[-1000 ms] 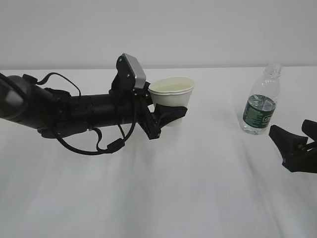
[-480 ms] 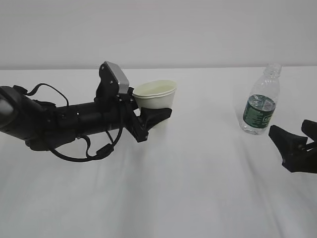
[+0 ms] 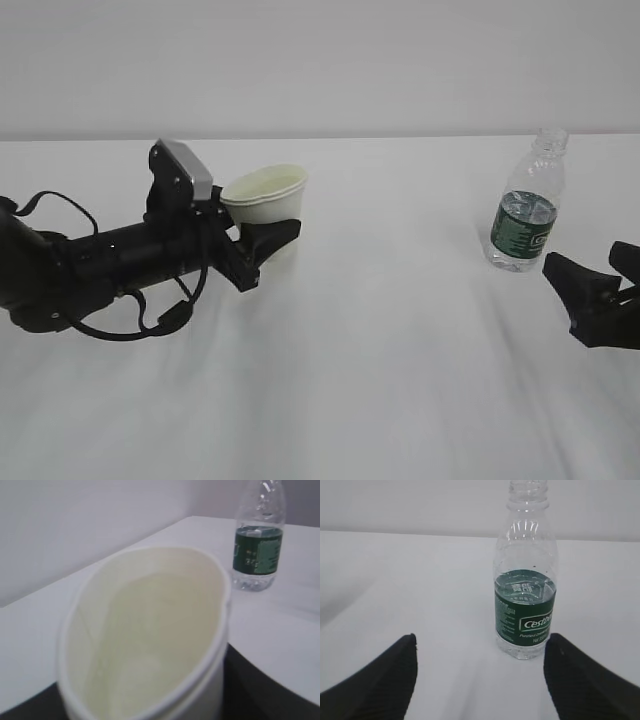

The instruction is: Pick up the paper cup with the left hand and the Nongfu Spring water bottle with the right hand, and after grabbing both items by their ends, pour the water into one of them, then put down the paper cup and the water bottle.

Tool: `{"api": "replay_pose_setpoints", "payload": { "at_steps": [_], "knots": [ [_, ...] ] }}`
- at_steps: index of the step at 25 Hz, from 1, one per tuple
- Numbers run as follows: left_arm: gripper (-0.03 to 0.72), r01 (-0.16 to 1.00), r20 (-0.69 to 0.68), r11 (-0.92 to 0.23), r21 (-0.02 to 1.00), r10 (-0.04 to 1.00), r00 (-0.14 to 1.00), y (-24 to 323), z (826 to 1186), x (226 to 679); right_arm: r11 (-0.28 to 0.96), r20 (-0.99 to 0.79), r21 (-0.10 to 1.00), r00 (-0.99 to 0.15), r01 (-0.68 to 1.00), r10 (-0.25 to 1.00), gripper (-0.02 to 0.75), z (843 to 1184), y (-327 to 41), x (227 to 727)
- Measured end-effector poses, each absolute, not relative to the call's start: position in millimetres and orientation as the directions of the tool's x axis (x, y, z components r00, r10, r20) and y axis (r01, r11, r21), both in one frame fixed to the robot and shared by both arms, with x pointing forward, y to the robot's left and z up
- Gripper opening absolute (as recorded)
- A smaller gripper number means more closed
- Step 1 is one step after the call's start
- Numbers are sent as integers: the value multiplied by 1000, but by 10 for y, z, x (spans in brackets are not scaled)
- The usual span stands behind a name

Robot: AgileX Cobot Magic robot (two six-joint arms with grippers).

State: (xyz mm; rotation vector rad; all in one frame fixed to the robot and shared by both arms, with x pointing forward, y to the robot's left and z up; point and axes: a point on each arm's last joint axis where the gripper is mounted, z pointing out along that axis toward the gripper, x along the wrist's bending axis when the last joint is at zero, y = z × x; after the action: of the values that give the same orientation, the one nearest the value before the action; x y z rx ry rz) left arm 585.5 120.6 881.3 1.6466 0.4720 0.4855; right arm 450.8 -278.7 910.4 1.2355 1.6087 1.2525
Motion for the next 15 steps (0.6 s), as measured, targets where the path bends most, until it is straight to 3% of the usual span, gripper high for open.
{"api": "replay_pose_setpoints", "payload": {
  "at_steps": [15],
  "knots": [
    [406,88,78,-194,977,710,700,1619,8596,5763,60,6,968,-263,243,965,589,9104,-2787,4508]
  ]
}}
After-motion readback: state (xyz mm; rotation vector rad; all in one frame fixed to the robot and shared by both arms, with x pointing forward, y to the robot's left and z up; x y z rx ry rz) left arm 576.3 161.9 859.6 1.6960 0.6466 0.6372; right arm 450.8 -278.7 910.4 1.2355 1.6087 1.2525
